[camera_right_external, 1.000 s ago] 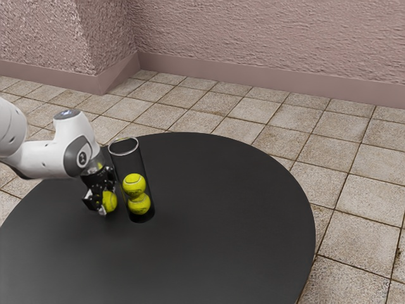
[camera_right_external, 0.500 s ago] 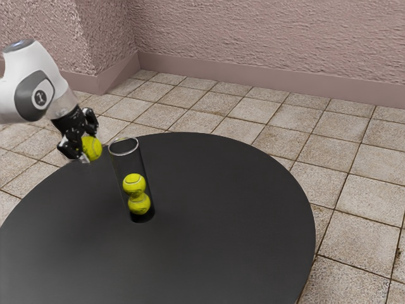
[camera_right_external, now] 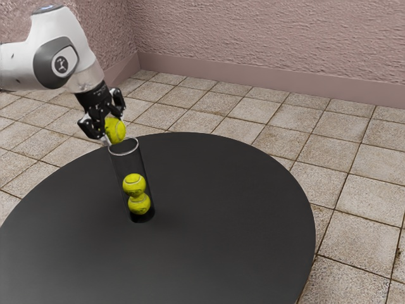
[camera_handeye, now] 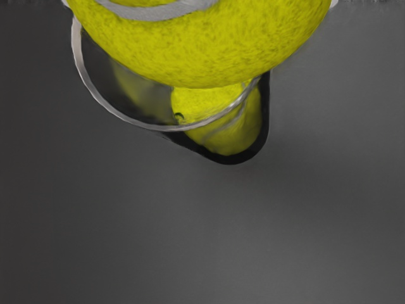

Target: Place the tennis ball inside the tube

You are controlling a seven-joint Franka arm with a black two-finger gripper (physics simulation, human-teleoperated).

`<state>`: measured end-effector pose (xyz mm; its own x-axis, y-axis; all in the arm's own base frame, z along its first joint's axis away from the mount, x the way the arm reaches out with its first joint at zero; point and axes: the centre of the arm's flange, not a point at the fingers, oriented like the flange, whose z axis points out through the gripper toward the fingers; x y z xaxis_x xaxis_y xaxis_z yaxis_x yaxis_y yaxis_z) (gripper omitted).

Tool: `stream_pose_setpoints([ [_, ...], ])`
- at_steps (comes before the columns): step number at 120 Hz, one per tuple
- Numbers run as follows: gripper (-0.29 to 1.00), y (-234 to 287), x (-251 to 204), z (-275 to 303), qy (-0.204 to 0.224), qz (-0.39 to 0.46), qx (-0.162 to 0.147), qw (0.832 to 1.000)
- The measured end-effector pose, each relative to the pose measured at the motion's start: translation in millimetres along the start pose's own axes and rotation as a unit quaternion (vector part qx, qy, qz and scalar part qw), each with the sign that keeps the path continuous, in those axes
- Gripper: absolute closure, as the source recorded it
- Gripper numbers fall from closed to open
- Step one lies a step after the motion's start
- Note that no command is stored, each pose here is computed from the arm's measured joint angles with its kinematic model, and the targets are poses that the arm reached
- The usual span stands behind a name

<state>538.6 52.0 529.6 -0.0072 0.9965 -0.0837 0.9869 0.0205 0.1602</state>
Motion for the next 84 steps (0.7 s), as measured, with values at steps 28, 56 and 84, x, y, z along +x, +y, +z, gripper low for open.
stream_pose_setpoints([
  [28,0.29,17,-6,20,-0.004,0.007,0.017,1.000],
  [56,0.11,20,1,18,-0.001,0.002,0.005,1.000],
  [84,0.04,15,-6,-13,0.027,0.066,-0.009,0.997],
])
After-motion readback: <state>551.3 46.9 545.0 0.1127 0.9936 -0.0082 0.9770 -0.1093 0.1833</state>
